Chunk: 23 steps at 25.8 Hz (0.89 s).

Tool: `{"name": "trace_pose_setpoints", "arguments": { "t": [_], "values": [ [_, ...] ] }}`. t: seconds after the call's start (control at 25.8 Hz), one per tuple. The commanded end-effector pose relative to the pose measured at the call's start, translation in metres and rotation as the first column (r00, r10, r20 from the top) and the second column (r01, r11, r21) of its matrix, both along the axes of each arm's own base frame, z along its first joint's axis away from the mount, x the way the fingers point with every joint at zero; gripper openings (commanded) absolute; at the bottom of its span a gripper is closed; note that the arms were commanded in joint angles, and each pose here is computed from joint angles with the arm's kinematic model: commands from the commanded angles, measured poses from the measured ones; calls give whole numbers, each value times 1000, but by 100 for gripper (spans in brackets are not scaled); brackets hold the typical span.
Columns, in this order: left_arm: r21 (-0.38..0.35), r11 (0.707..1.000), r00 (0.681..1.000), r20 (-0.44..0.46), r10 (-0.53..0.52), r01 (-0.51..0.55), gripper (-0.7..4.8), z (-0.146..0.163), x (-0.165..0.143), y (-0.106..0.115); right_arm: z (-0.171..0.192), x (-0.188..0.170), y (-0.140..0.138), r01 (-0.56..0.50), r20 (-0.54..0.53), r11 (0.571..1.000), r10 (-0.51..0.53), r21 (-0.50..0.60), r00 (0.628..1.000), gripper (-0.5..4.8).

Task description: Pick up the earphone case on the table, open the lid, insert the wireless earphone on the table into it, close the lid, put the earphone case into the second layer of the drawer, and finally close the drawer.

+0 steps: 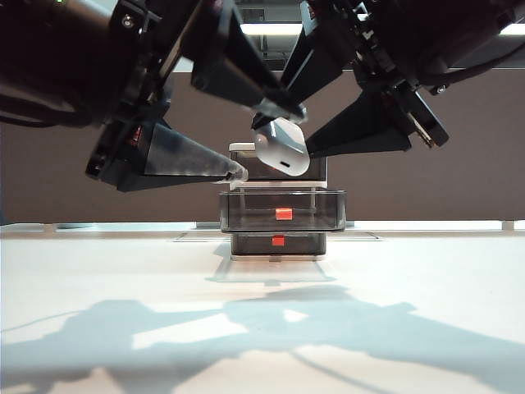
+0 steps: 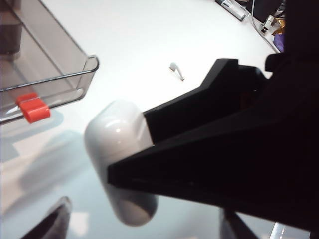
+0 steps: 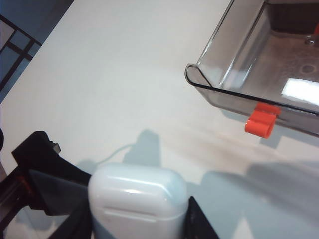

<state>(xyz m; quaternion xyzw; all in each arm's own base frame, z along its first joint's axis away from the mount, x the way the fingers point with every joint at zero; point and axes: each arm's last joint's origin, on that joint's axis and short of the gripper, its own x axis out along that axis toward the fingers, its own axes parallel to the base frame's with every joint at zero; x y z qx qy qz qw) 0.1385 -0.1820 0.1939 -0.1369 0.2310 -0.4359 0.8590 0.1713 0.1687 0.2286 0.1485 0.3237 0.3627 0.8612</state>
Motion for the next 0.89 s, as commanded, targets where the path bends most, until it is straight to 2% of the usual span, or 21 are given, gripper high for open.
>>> {"name": "trace_pose_setpoints", "arguments": {
  "t": [0.04, 0.35, 0.89],
  "values": [
    [-30, 1000, 1000, 21, -5, 5, 354, 4, 0, -1, 2, -1, 3, -44, 2, 999, 44, 29, 999, 138],
    [-29, 1000, 1000, 21, -5, 6, 353, 4, 0, -1, 1, -10, 13, -96, -2, 995, 96, 25, 995, 139],
    [-26, 1000, 1000, 23, -5, 5, 339, 4, 0, -1, -3, -13, 12, -122, -44, 992, 123, 5, 991, 138]
  ]
}}
